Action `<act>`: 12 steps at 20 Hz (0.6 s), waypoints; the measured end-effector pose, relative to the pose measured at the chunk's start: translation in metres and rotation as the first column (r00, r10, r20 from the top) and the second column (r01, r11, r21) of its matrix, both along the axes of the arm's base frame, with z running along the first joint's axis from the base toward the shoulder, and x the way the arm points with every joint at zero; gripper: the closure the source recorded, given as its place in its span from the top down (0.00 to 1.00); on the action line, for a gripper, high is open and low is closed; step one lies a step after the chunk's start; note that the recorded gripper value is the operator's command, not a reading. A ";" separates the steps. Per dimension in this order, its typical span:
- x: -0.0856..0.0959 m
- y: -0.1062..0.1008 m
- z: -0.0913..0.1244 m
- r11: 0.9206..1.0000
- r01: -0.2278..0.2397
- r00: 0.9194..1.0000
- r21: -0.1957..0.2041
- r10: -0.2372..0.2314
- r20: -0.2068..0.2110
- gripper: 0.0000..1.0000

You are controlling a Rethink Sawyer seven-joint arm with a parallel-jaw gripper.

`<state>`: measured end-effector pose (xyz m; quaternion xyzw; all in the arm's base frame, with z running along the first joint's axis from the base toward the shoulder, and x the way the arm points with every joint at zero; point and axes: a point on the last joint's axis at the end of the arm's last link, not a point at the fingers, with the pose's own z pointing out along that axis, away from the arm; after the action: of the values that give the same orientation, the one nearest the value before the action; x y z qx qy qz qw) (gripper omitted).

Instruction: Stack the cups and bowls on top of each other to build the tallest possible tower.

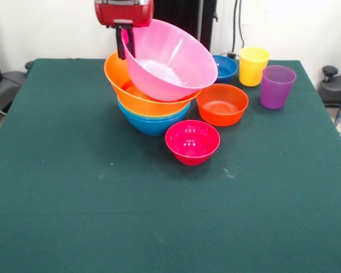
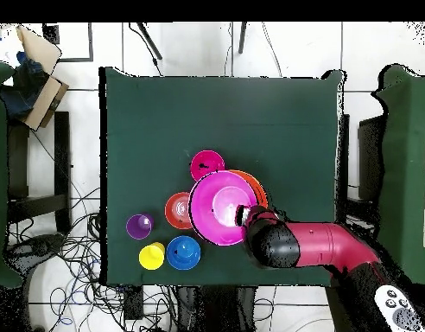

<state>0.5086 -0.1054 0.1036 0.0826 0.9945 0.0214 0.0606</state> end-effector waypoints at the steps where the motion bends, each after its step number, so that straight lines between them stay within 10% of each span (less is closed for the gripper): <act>1: 0.000 0.000 0.000 1.000 0.000 1.000 0.000 0.000 0.000 1.00; 12: 0.001 -0.002 0.001 1.000 0.003 1.000 0.001 -0.003 0.004 1.00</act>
<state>0.5093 -0.1076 0.1046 0.0840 0.9943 0.0218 0.0624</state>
